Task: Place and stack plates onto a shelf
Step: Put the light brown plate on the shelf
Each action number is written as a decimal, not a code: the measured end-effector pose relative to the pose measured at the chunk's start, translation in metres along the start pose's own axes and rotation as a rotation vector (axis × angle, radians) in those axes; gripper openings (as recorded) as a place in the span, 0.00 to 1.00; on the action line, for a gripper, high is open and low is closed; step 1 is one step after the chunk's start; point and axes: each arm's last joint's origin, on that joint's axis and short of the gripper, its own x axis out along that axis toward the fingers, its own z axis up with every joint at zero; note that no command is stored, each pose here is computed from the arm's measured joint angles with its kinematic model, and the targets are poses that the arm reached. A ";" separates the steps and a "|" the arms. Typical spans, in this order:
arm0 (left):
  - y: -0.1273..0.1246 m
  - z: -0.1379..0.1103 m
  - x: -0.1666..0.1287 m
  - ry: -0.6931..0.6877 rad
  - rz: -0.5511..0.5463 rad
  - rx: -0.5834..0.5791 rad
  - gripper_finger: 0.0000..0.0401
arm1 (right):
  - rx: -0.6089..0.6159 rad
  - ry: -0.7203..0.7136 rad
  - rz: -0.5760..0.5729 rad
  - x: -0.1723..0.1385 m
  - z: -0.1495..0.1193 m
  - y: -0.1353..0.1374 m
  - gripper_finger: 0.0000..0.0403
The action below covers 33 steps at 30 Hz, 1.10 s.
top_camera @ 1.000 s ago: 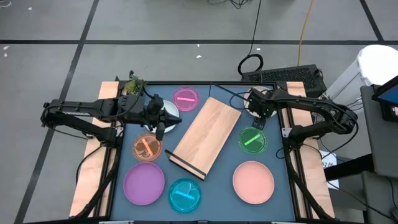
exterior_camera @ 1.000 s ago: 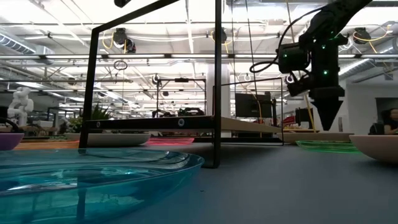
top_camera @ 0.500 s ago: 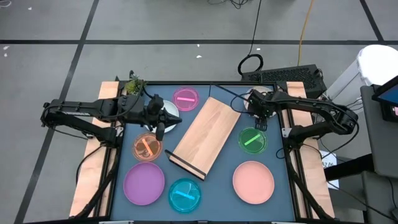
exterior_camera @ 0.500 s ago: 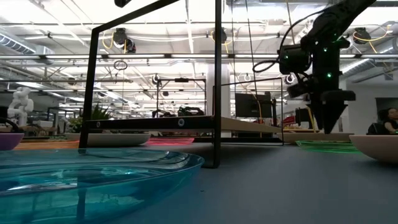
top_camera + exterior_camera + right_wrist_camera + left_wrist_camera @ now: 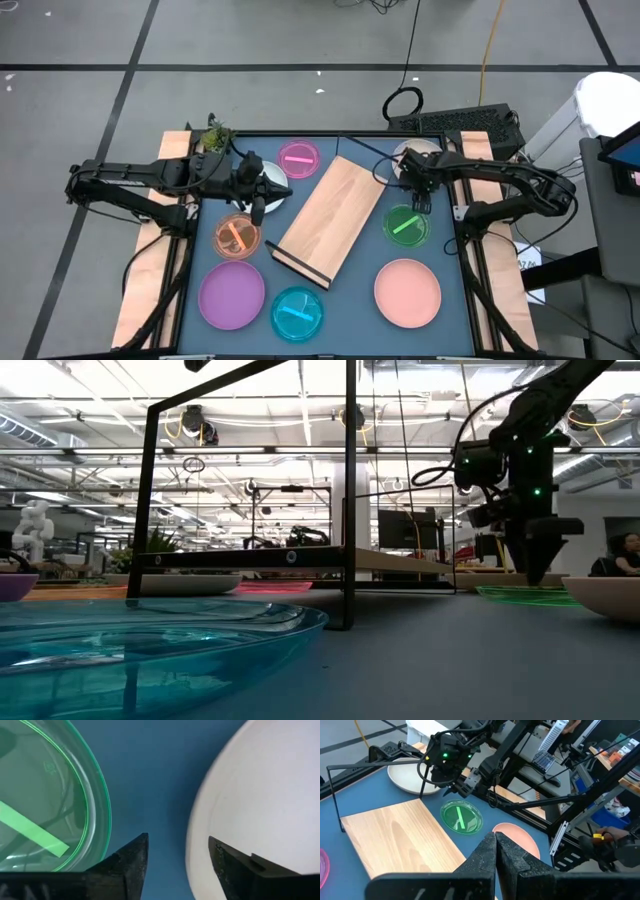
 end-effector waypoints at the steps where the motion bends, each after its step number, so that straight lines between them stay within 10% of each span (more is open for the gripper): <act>1: 0.000 0.000 0.000 0.000 0.000 0.000 0.01 | 0.000 0.001 0.000 0.002 -0.001 0.001 0.43; 17: 0.000 0.000 0.000 -0.001 0.001 0.000 0.01 | 0.004 -0.010 -0.016 0.007 -0.003 0.002 0.03; 33: 0.000 0.000 0.000 -0.001 0.001 -0.001 0.01 | 0.088 -0.039 -0.095 -0.029 -0.018 0.002 0.00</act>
